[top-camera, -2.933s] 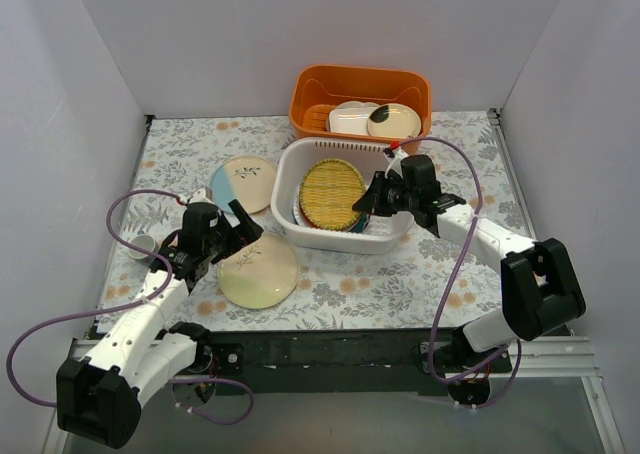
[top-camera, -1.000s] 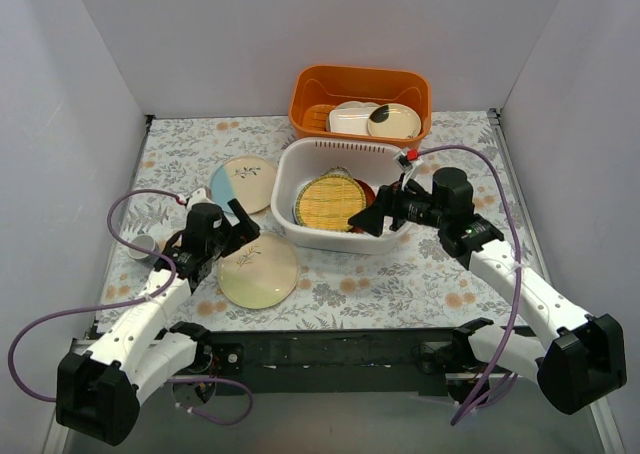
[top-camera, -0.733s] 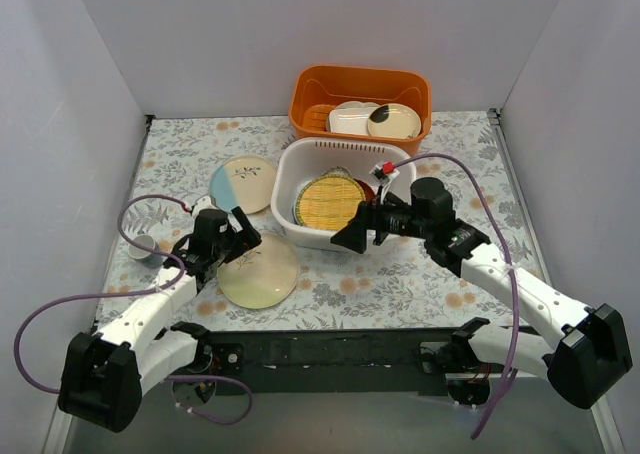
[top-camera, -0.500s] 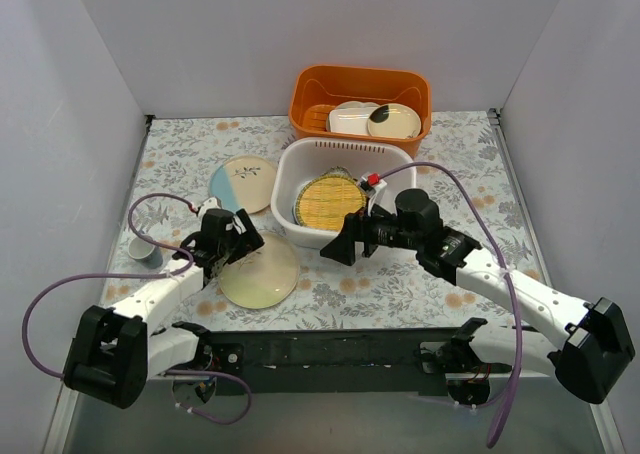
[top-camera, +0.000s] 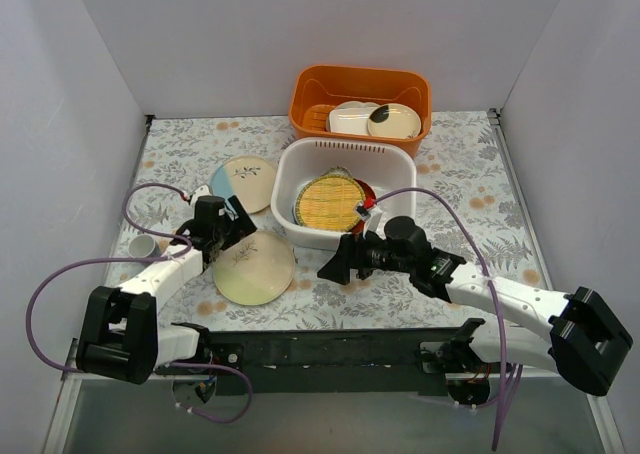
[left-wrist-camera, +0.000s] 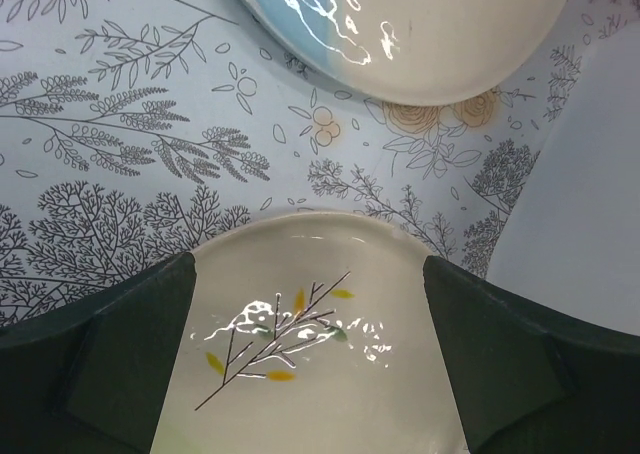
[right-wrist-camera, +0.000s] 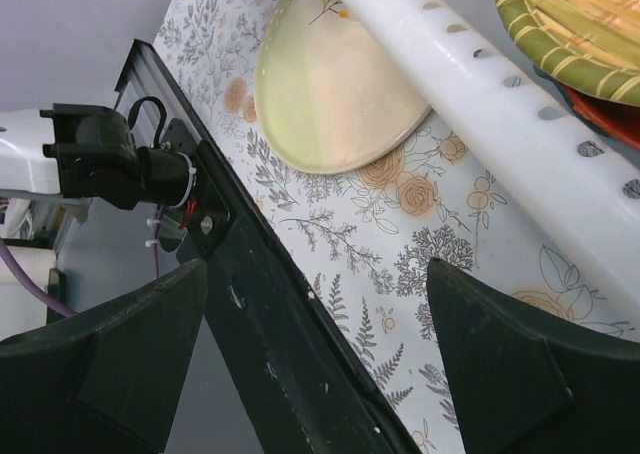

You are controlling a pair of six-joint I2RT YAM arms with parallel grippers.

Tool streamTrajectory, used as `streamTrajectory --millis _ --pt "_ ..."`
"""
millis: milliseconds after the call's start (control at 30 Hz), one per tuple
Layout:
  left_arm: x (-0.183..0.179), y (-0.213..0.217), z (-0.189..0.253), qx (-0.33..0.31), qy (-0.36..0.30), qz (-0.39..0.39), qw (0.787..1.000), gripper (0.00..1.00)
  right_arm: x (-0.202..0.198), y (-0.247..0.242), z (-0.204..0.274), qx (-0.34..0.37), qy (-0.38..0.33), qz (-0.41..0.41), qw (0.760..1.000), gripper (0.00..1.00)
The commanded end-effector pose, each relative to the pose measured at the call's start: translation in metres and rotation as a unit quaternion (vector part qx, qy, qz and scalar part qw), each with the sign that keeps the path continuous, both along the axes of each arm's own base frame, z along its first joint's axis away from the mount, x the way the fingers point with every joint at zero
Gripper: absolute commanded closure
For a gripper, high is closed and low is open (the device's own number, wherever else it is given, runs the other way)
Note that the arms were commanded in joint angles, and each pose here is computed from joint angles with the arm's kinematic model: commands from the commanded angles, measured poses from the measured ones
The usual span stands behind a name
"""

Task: Place the plates into the plastic bin on the countertop
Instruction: Pick up the plate at the center of the board.

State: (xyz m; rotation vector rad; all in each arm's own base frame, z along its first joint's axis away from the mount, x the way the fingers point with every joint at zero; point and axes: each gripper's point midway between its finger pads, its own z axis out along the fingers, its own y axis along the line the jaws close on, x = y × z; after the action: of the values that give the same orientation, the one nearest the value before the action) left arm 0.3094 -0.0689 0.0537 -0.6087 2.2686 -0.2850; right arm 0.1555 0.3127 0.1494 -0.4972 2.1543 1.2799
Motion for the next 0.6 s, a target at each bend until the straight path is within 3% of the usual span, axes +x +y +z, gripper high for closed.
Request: streamTrajectory --millis 0,300,567 --pt "0.021 0.004 0.024 0.008 -0.037 0.005 0.999 0.02 0.002 0.011 0.009 0.037 -0.003 -0.015 0.999 0.03" --pt "0.023 0.013 0.008 0.005 -0.017 0.019 1.0 0.02 -0.025 0.014 -0.018 0.053 0.039 -0.017 0.998 0.04" --pt "0.022 0.021 -0.009 0.006 0.022 0.031 0.999 0.16 -0.038 0.016 -0.034 0.047 0.055 -0.029 0.997 0.04"
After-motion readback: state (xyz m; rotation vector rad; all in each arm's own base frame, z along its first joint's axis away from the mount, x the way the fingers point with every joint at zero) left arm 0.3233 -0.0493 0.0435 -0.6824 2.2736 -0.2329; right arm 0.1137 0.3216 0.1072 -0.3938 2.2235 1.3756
